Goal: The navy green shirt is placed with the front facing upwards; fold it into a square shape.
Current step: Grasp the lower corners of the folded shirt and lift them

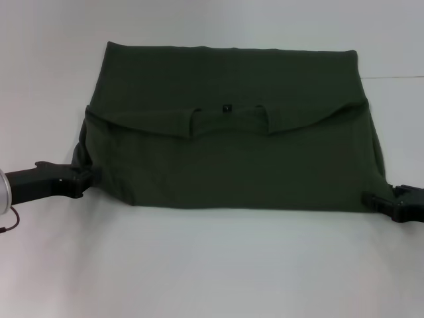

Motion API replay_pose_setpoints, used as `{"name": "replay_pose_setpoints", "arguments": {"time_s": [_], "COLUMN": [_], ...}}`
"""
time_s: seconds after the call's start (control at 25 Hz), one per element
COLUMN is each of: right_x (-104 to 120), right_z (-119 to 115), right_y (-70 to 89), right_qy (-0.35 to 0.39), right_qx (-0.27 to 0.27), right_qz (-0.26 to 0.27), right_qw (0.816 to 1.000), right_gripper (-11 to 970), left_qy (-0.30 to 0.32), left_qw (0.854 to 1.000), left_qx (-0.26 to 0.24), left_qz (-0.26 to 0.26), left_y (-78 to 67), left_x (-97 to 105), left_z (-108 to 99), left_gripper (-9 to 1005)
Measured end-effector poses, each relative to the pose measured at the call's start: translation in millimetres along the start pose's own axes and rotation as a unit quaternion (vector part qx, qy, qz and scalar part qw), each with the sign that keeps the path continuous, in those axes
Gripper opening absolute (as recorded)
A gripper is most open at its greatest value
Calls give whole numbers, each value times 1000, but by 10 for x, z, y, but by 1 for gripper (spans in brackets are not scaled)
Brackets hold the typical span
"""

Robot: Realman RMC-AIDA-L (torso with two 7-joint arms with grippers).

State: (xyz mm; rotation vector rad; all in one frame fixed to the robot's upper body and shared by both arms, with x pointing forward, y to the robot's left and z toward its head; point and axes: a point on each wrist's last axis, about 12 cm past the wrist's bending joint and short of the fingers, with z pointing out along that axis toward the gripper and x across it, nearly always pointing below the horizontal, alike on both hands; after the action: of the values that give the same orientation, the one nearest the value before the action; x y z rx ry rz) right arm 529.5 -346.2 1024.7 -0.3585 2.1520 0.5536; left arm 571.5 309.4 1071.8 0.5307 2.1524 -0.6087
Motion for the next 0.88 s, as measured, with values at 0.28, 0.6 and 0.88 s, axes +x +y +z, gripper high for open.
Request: {"name": "replay_pose_setpoints", "arguments": {"time_s": [0.28, 0.6, 0.88], "right_x": [-4, 1, 97], "right_z": [17, -25, -198], "right_y": [15, -7, -24], "right_qy": [6, -3, -30], "right_qx": [-4, 1, -1], "right_qz": [-10, -5, -1], "right_qw": [1000, 1000, 1000], "right_gripper": [431, 224, 69], "left_qy": [-1, -1, 4], "left_qw": [1000, 1000, 999], "left_qx": [-1, 3, 17], "left_qz": [0, 2, 28], "left_y": [-10, -19, -29], "left_x": [5, 6, 82], "left_z": [14, 14, -52], "left_gripper": [54, 55, 55]}}
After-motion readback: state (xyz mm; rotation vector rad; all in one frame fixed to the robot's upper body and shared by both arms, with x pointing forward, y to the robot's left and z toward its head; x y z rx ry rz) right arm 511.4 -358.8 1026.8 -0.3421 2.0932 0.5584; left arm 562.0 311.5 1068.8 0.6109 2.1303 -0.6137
